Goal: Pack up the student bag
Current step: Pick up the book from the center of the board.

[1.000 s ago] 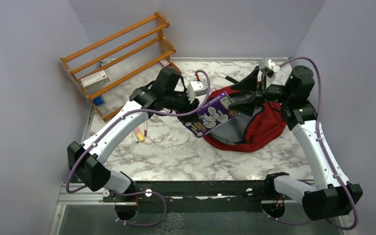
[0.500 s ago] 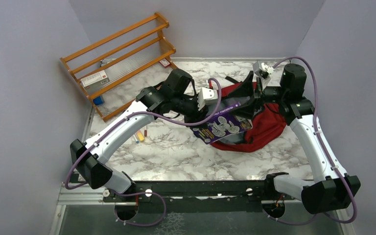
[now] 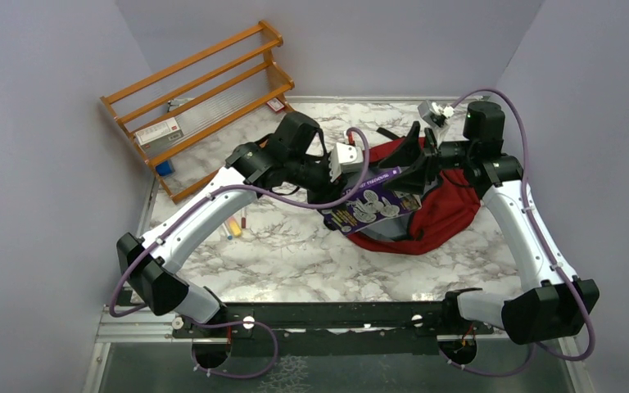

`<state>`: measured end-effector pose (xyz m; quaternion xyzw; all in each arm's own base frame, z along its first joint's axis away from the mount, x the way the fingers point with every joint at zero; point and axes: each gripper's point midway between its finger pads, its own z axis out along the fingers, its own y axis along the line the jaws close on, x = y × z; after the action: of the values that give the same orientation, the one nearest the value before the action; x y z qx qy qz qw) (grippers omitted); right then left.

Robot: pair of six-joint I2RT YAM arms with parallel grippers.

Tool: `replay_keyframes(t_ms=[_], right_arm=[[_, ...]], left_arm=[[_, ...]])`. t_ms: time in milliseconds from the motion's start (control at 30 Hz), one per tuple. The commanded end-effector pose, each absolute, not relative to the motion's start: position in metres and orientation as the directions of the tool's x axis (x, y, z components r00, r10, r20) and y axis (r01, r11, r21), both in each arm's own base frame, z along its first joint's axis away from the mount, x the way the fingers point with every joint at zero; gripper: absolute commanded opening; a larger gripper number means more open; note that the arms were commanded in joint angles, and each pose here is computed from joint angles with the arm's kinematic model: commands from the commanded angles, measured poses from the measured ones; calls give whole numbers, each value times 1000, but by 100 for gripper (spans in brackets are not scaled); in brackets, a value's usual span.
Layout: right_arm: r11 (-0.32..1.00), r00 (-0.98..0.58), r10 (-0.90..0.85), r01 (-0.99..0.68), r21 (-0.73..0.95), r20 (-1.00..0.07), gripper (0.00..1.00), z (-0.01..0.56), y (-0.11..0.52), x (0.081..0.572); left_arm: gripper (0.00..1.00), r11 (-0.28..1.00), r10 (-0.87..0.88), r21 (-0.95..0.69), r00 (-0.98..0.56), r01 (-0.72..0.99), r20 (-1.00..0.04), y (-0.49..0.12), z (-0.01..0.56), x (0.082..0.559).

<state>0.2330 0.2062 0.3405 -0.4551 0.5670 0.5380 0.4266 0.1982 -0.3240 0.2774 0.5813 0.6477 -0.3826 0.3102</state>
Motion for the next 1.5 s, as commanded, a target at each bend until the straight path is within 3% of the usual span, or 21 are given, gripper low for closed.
replay_keyframes(t_ms=[0,233,467,633,700,733,900,1067,1100,1133,1467], right_arm=[[-20,-231,-63,-972,232,-971,67,341,208,224],[-25,-234,-72,-971,237,-969,61,337,213,227],[-17,-233,-79,-972,235,-969,41,333,216,231],[-11,-216,-74,-976,217,-974,16,335,216,230],[-12,-183,-62,-983,184,-981,2,340,216,229],[-10,-170,-53,-985,171,-984,1,343,216,228],[-23,-90,34,-996,90,-995,1,377,216,211],[17,-34,128,-999,36,-991,1,410,215,200],[29,-27,143,-999,31,-989,1,417,215,199],[48,-19,160,-998,27,-987,1,423,214,200],[125,80,331,-991,-40,-940,1,479,207,186]], left_arm=[[0,17,406,-4,-11,1000,-914,-329,326,212],[0,31,374,-2,-13,1000,-927,-325,338,222],[0,34,368,1,-12,999,-930,-324,341,222],[0,20,333,-5,-11,1000,-943,-325,351,216],[10,19,316,-6,-12,1000,-949,-325,355,213],[16,18,307,-8,-14,1000,-952,-324,357,211],[50,10,199,-9,-11,1000,-980,-322,374,197],[71,18,36,-12,-13,1000,-999,-318,402,184],[92,15,7,-14,-14,1000,-1000,-317,408,181],[98,7,-19,-18,-18,1000,-1000,-316,413,178],[99,-34,-136,-31,-35,999,-990,-312,437,165]])
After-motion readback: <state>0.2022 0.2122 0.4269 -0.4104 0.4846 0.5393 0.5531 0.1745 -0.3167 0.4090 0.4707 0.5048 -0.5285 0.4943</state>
